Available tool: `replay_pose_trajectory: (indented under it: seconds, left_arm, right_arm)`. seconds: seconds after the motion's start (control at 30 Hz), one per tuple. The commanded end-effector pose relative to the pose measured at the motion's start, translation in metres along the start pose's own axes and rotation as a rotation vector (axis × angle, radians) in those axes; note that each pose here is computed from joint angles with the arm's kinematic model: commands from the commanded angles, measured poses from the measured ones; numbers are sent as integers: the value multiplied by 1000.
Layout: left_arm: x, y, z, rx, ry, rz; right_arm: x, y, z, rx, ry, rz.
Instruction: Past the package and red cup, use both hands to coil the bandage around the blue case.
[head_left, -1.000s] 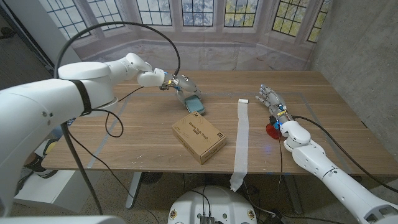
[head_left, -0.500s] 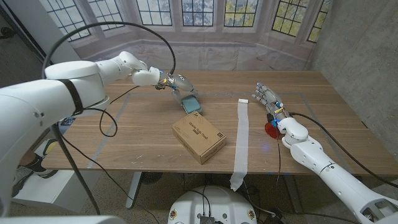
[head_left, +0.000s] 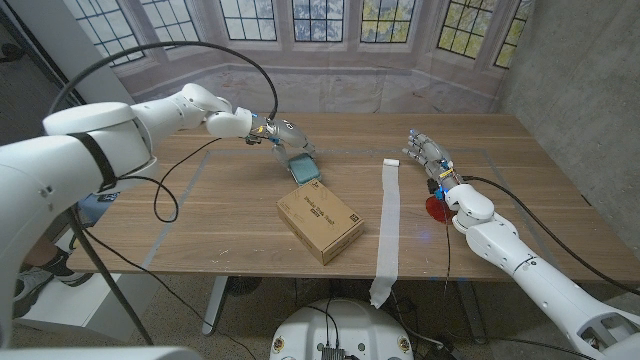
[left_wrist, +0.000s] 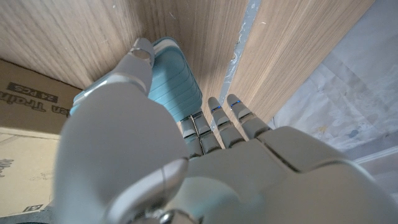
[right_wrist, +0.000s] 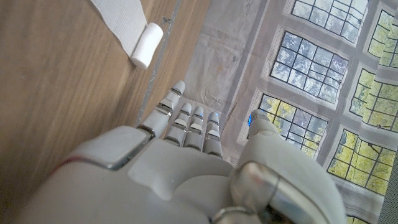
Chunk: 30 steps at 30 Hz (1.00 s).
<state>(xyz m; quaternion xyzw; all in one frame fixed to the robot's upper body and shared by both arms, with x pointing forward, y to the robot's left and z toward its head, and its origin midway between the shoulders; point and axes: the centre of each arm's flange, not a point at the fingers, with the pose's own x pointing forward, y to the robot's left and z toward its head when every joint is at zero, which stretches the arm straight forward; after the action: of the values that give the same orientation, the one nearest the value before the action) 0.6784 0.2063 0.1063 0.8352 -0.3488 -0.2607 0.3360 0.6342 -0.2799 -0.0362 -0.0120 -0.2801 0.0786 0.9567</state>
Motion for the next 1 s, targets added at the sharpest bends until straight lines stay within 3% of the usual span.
replay_pose_trajectory:
  seconds: [0.03,0.53,1.0]
  left_arm:
    - [-11,2,0,-9,20,3]
    - [-28,8,-2,-7,49,-2]
    - [-52,10,-2,-23,113,20]
  right_arm:
    - [8,3,11,-28,-5,33]
    - [18,10,28,-107,0,78]
    - [20,14,32,-160,24,104]
